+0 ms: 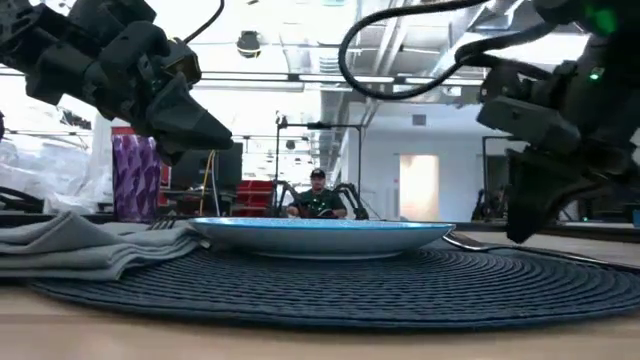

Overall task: Set table place
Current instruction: Adjust the black spoon on the dark blue table mat

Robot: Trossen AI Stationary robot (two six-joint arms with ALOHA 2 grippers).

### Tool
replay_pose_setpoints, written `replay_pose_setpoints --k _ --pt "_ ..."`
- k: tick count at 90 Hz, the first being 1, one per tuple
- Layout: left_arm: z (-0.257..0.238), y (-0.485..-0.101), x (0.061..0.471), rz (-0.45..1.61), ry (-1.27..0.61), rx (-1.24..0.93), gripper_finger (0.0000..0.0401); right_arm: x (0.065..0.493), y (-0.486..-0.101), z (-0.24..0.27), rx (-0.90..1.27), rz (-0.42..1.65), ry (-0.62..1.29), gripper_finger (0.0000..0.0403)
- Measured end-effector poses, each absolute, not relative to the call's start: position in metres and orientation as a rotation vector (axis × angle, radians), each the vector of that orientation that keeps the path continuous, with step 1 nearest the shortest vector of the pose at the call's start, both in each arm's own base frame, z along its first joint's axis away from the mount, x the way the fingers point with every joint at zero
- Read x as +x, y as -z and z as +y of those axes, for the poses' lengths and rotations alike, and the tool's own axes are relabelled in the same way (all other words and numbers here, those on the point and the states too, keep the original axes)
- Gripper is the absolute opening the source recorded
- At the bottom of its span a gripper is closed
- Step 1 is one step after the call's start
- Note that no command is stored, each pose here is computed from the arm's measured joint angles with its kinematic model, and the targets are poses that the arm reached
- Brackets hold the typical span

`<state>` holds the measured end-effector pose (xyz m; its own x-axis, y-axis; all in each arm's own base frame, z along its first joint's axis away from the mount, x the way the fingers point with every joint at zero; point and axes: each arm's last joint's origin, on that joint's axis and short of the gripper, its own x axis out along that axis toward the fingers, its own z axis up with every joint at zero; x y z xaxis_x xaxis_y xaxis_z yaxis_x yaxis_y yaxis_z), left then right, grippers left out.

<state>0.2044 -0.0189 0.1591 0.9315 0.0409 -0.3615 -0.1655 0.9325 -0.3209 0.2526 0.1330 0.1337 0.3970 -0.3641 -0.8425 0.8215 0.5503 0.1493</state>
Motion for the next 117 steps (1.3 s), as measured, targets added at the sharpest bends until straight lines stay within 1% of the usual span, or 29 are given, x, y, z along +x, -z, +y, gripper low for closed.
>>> replay_pose_setpoints --k 13,36,69,85,104,117 --pt "-0.019 -0.159 0.204 0.358 -0.108 -0.355 0.0056 0.254 -0.136 0.134 0.592 0.826 0.806 0.0" --pt "-0.019 -0.159 0.204 0.358 -0.107 -0.352 0.0056 0.267 -0.139 0.136 0.57 0.793 0.688 0.0" --pt "-0.019 -0.159 0.204 0.359 -0.107 -0.353 0.0056 0.28 -0.139 0.107 0.523 0.84 0.709 0.0" --pt "-0.019 -0.159 0.204 0.359 -0.107 -0.353 0.0056 0.286 -0.139 0.095 0.545 0.897 0.684 0.0" --pt "-0.019 -0.159 0.204 0.36 -0.107 -0.353 0.0056 0.286 -0.138 0.092 0.575 0.929 0.675 0.0" --pt "-0.019 -0.159 0.204 0.361 -0.107 -0.353 0.0056 0.279 -0.136 0.091 0.59 0.958 0.752 0.0"
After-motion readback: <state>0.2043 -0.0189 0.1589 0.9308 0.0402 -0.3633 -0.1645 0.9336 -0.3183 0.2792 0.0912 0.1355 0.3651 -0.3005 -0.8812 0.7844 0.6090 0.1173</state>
